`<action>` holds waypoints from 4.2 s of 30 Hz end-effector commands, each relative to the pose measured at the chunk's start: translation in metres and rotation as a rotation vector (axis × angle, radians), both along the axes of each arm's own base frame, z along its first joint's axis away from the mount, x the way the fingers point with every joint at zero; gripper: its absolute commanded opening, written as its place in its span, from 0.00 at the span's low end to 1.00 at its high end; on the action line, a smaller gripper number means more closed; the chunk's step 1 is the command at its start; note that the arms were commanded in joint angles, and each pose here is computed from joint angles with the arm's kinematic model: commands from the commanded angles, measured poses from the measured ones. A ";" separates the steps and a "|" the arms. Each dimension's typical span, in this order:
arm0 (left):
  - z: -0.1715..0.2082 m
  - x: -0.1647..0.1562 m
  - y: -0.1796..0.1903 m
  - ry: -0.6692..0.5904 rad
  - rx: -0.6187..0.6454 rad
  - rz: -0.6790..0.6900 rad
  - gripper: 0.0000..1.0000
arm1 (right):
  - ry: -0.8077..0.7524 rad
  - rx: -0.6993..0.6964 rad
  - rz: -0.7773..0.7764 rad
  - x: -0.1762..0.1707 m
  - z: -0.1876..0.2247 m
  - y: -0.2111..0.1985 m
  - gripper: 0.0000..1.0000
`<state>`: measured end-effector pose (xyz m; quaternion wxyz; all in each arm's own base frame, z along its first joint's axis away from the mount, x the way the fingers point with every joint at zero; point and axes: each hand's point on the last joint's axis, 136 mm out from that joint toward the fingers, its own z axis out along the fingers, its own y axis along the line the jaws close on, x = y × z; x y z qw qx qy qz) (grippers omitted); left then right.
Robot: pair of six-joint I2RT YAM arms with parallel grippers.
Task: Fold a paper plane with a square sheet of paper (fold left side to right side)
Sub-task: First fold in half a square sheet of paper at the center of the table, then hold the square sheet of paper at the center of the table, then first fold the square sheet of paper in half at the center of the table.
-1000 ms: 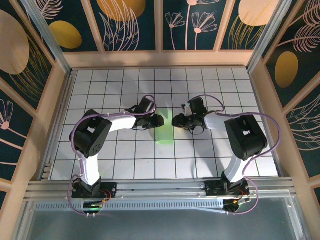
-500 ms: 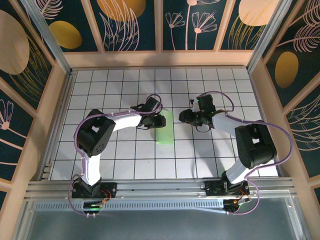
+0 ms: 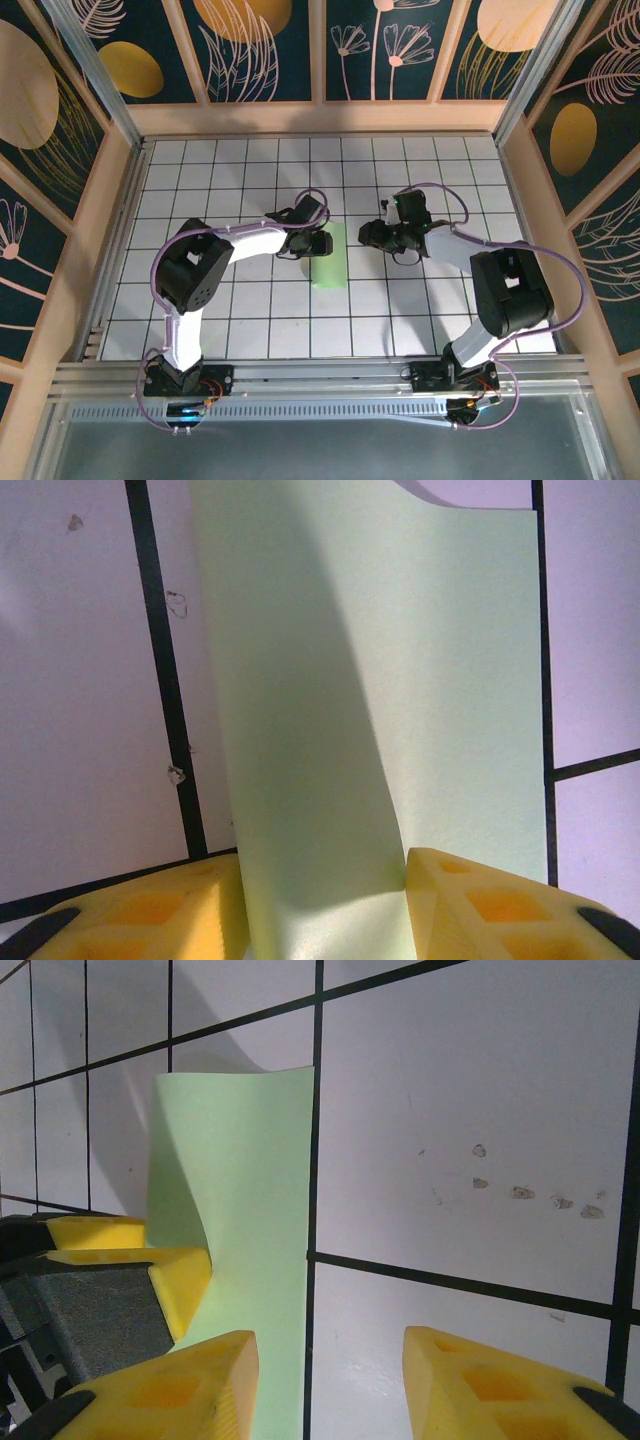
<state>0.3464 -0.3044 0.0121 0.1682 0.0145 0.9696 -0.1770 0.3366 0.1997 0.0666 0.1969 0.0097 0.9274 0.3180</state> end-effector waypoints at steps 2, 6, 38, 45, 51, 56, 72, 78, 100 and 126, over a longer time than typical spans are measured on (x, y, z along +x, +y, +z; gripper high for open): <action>-0.069 -0.023 0.046 0.118 0.210 0.035 0.46 | -0.014 -0.010 0.003 -0.003 0.002 -0.005 0.43; -0.069 -0.023 0.048 0.114 0.214 0.038 0.45 | -0.012 -0.010 0.004 -0.003 0.001 -0.005 0.43; -0.061 -0.020 0.054 0.077 0.235 0.050 0.43 | -0.001 0.003 0.014 -0.004 -0.002 -0.002 0.43; -0.064 -0.021 0.051 0.087 0.223 0.049 0.43 | 0.007 0.017 0.031 -0.006 -0.001 0.002 0.43; -0.067 -0.022 0.051 0.094 0.220 0.044 0.44 | 0.014 0.028 0.039 -0.007 -0.001 0.004 0.43; -0.068 -0.022 0.052 0.096 0.222 0.050 0.44 | 0.015 0.033 0.045 -0.008 0.000 0.006 0.43; -0.073 -0.025 0.050 0.116 0.208 0.058 0.45 | 0.019 0.033 0.050 -0.009 -0.002 0.008 0.43; -0.074 -0.026 0.050 0.119 0.207 0.053 0.44 | 0.019 0.035 0.052 -0.009 -0.002 0.008 0.43; -0.074 -0.027 0.052 0.121 0.215 0.056 0.44 | 0.084 0.170 0.196 -0.023 -0.011 0.071 0.03; -0.024 -0.007 0.055 0.014 0.158 0.095 0.50 | 0.275 -0.037 0.152 -0.049 -0.091 0.043 0.00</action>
